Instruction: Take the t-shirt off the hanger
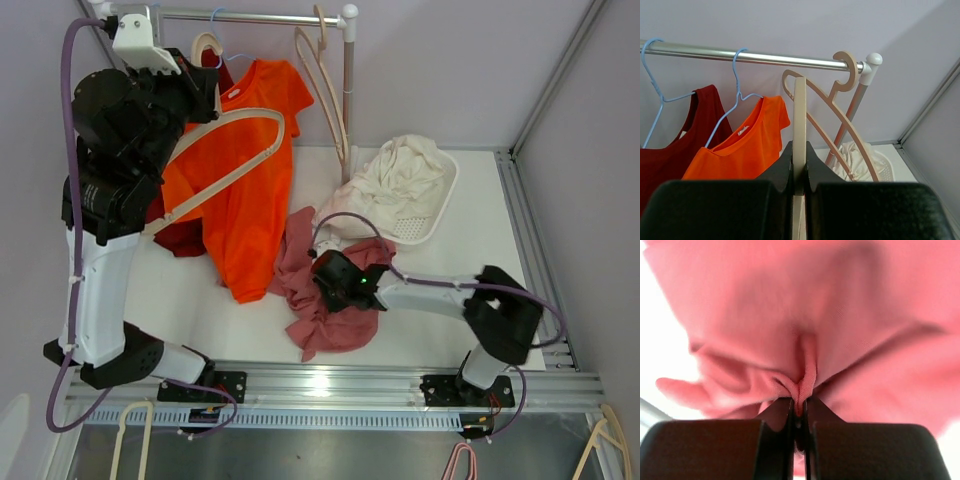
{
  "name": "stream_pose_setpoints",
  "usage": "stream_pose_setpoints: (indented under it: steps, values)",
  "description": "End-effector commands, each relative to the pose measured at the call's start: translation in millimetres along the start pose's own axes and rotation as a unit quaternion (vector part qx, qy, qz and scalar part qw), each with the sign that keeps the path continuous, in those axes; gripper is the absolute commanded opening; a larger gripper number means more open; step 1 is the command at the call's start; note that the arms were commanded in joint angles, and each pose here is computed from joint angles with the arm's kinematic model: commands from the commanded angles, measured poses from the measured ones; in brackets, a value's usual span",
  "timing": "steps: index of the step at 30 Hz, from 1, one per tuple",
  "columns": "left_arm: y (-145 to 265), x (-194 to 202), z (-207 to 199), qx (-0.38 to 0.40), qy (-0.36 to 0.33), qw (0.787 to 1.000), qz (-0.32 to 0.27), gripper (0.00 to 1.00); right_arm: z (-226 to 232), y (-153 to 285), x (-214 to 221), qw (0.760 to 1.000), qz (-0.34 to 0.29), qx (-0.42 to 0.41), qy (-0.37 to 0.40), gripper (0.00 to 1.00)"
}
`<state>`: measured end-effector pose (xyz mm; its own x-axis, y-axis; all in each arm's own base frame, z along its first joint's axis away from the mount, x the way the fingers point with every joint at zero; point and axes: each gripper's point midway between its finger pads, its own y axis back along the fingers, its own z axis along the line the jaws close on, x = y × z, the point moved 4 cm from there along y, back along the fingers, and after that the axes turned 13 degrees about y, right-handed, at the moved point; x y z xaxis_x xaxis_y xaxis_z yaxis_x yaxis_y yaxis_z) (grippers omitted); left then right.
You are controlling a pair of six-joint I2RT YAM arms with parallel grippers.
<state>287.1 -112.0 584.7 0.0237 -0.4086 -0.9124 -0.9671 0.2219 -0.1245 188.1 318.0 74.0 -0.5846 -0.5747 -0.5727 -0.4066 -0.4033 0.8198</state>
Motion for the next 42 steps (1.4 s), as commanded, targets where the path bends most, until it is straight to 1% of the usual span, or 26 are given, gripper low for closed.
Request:
stream_pose_setpoints:
  steps: [1,3,4,6,7,10,12,13,14,15,16,17,18,19,22,23,24,25,28,31,34,35,38,39,41,42]
  values:
    - [-7.0,-11.3,-1.3,0.009,-0.005,0.999,-0.031,0.01,-23.6,85.1,-33.5,0.990,-0.123,0.044,-0.054,0.00]
    - [-9.5,-13.7,-0.4,0.007,-0.004,0.999,-0.042,0.01,-40.3,124.3,-39.7,0.982,-0.162,0.068,-0.071,0.00]
    - [-11.2,-13.5,0.5,0.005,-0.004,0.999,-0.045,0.01,-50.1,164.0,-56.8,0.969,-0.218,0.072,-0.092,0.00]
    - [-16.4,-17.2,-0.2,0.004,-0.002,0.998,-0.057,0.01,-80.6,200.2,-71.0,0.951,-0.258,0.123,-0.116,0.00]
    - [-18.2,-19.0,-0.9,0.005,0.000,0.998,-0.061,0.01,-91.8,228.4,-90.1,0.937,-0.294,0.136,-0.130,0.00]
    - [-29.9,-17.0,0.2,-0.003,0.006,0.998,-0.068,0.01,-137.8,260.3,-118.1,0.913,-0.316,0.207,-0.151,0.00]
    - [-35.3,-18.0,2.3,-0.012,0.011,0.997,-0.079,0.01,-152.1,290.9,-152.5,0.894,-0.361,0.216,-0.155,0.00]
    - [-39.7,-9.8,5.1,-0.017,0.011,0.997,-0.073,0.01,-164.7,305.4,-165.6,0.880,-0.384,0.231,-0.154,0.00]
    - [-40.2,-9.8,6.8,-0.021,0.010,0.997,-0.078,0.01,-170.3,334.8,-183.4,0.862,-0.421,0.234,-0.157,0.00]
    - [-42.8,-8.9,8.3,-0.025,0.005,0.996,-0.083,0.01,-177.0,336.5,-196.7,0.857,-0.426,0.243,-0.156,0.00]
    - [-43.8,-8.1,9.1,-0.026,0.001,0.996,-0.084,0.01,-191.0,354.4,-216.1,0.843,-0.443,0.259,-0.158,0.00]
    - [-45.7,-7.1,10.9,-0.030,-0.004,0.996,-0.083,0.01,-197.6,354.6,-214.1,0.844,-0.440,0.265,-0.157,0.00]
    - [-47.7,-7.4,12.8,-0.037,-0.012,0.996,-0.085,0.01,-206.5,364.1,-233.5,0.837,-0.451,0.266,-0.160,0.00]
    - [-49.3,-8.7,13.9,-0.040,-0.014,0.995,-0.089,0.01,-212.3,364.2,-243.5,0.839,-0.454,0.258,-0.156,0.00]
    - [-60.2,-4.6,15.9,-0.041,-0.016,0.995,-0.090,0.01,-243.2,367.4,-273.5,0.827,-0.471,0.265,-0.157,0.00]
    - [-63.2,-3.4,15.7,-0.040,-0.015,0.995,-0.090,0.01,-256.4,370.3,-278.0,0.821,-0.475,0.274,-0.161,0.00]
    - [-67.7,0.8,16.5,-0.041,-0.016,0.995,-0.088,0.01,-259.3,389.5,-286.6,0.808,-0.496,0.275,-0.160,0.00]
    - [-69.5,0.9,15.3,-0.038,-0.016,0.995,-0.089,0.01,-268.5,378.1,-294.5,0.811,-0.491,0.276,-0.159,0.00]
    - [-77.2,2.7,12.8,-0.028,-0.020,0.995,-0.095,0.01,-289.4,385.9,-305.4,0.798,-0.506,0.289,-0.157,0.00]
    - [-85.2,1.1,10.9,-0.024,-0.029,0.994,-0.102,0.01,-311.2,372.8,-303.5,0.802,-0.498,0.283,-0.171,0.00]
    - [-98.2,3.2,10.1,-0.024,-0.038,0.994,-0.104,0.01,-334.4,311.9,-287.8,0.834,-0.439,0.264,-0.205,0.00]
    - [-101.8,5.6,9.5,-0.021,-0.040,0.994,-0.101,0.01,-341.5,267.2,-269.9,0.855,-0.391,0.260,-0.221,0.00]
    - [-111.7,9.5,7.9,-0.015,-0.042,0.994,-0.105,0.01,-348.2,200.2,-236.1,0.875,-0.326,0.245,-0.263,0.02]
    - [-116.6,17.6,8.2,-0.011,-0.044,0.994,-0.099,0.01,-348.3,154.3,-207.8,0.890,-0.274,0.237,-0.278,0.10]
    - [-120.4,14.2,5.2,0.000,-0.045,0.992,-0.116,0.01,-347.1,105.8,-177.7,0.904,-0.222,0.219,-0.293,0.27]
    - [-123.8,16.8,4.1,0.006,-0.049,0.992,-0.116,0.01,-346.9,60.7,-149.0,0.917,-0.153,0.205,-0.305,0.29]
